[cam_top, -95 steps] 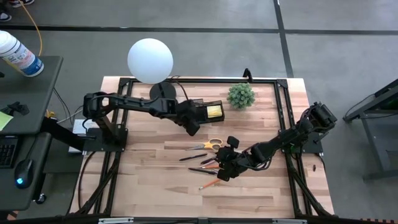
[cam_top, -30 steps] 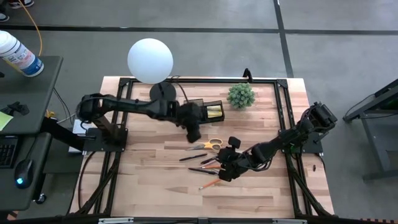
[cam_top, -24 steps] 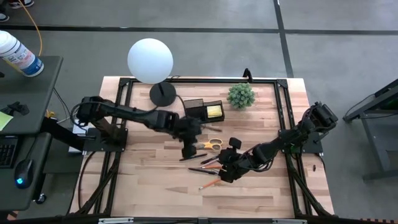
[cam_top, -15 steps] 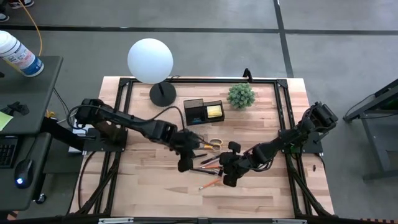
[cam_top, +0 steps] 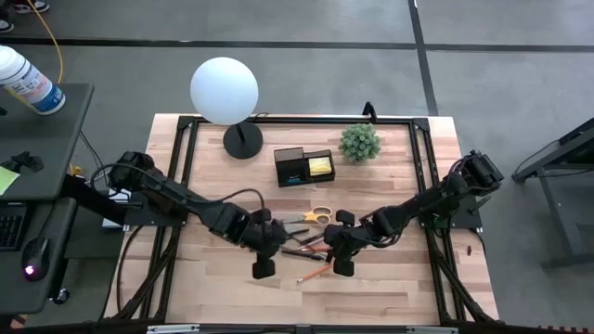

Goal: Pick and place office supplies into organizer
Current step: Put the black binder clip into the desk organizer

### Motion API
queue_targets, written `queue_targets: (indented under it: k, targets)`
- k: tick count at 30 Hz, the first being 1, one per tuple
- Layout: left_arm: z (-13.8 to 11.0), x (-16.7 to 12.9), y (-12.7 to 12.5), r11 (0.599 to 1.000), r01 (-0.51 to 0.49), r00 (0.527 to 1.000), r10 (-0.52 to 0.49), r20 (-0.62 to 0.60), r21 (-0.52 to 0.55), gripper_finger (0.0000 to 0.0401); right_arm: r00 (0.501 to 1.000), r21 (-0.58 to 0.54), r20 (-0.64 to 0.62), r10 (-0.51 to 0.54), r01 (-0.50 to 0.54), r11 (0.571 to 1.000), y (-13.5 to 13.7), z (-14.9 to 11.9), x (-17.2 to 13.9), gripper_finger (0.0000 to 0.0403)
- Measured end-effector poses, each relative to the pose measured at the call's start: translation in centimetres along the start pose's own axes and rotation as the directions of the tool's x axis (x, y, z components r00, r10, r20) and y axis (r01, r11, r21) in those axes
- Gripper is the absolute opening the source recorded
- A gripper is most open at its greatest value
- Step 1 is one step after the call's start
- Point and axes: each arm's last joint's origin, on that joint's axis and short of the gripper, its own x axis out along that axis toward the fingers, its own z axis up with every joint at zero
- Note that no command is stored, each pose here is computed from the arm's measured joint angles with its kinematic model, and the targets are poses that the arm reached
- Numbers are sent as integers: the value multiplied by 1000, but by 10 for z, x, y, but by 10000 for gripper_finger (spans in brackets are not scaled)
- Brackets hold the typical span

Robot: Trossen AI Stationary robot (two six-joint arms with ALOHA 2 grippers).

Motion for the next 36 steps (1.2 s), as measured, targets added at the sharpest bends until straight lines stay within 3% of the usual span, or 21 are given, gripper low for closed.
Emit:
queue_targets:
  k: [3, 11, 20, 27, 36]
  targets:
    - [-13, -2, -8, 997, -61, 998, 63, -31, 50, 14, 1000, 19, -8, 15, -15, 1000, -2, 1, 0, 119]
    - [-24, -6, -18, 989, -88, 995, 93, -42, 116, 14, 995, 103, -93, 22, -13, 995, -1, 1, 19, 119]
    - [-34, -8, -9, 968, -172, 972, 197, -131, 182, 15, 986, 73, -149, -71, 83, 994, 18, 34, 39, 119]
    - [-33, -8, -8, 964, -192, 970, 215, -114, 183, 15, 954, 45, -268, -131, 149, 988, 20, 33, 53, 119]
    - [-32, -7, -9, 965, -188, 973, 209, -103, 181, 14, 954, 89, -274, -126, 155, 984, 20, 32, 53, 119]
